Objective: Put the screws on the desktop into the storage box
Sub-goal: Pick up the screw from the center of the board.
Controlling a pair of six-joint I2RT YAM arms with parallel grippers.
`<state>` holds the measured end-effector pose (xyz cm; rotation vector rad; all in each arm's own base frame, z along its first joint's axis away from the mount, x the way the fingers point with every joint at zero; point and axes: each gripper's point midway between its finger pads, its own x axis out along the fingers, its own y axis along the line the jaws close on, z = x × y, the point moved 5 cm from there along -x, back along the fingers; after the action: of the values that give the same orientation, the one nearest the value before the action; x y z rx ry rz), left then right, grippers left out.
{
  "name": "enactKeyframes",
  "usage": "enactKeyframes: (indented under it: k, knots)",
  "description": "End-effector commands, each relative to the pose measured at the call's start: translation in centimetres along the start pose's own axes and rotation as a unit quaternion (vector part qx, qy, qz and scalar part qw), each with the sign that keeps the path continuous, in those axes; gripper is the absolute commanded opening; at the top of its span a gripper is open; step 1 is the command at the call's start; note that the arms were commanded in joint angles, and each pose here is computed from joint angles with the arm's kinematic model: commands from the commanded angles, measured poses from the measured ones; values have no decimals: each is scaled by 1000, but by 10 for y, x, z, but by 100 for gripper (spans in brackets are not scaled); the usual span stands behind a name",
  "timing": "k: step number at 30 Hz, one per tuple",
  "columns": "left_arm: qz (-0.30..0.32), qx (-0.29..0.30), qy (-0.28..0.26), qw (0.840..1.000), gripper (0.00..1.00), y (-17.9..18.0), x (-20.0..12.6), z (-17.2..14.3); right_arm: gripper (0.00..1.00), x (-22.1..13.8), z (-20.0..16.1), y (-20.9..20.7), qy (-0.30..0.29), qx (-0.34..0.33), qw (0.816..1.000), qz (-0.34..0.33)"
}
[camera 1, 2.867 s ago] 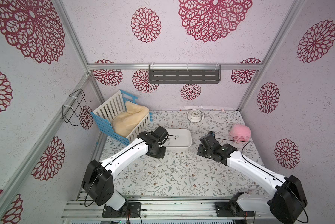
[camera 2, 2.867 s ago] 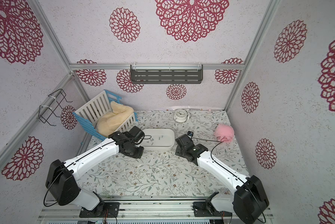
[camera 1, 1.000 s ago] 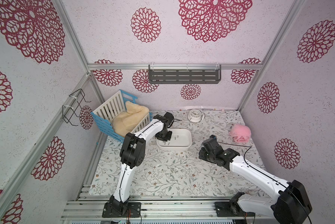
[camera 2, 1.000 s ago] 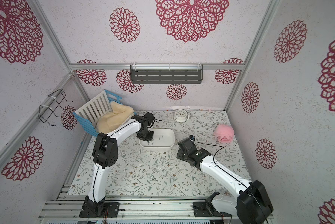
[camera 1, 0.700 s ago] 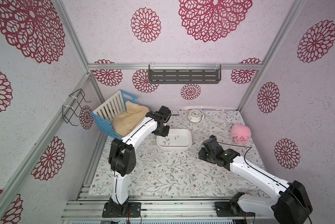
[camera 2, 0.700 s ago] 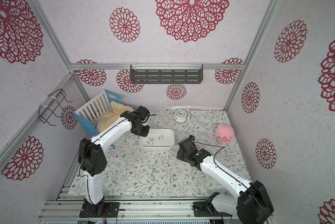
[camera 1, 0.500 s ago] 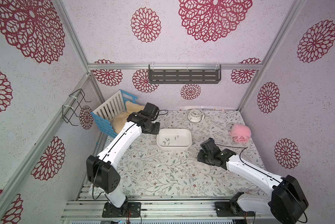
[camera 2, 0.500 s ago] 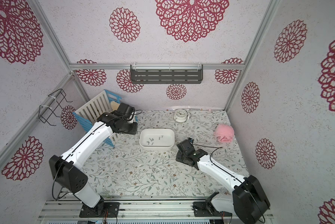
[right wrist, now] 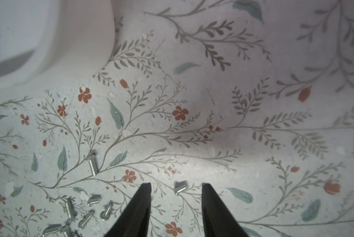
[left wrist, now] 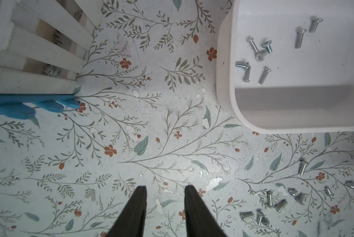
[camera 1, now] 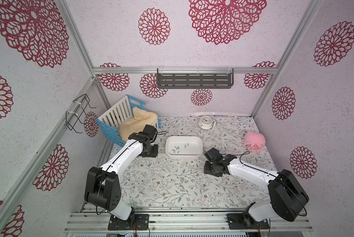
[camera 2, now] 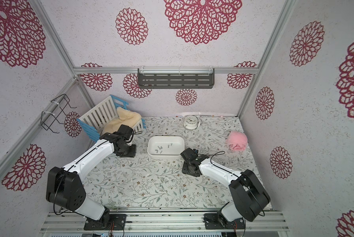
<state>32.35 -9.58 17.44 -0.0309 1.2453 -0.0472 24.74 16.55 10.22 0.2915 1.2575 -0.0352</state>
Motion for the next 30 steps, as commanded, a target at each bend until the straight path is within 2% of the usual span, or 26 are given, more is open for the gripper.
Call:
enactKeyframes:
  k: [1,30]
  knots:
    - [-23,-9,-31,999,37,-1,-7,10,44,-2,-1,7,11,-25,1000,5]
    - [-26,-14,-13,999,37,1,4,4,40,21,-14,8,68,-66,995,-12]
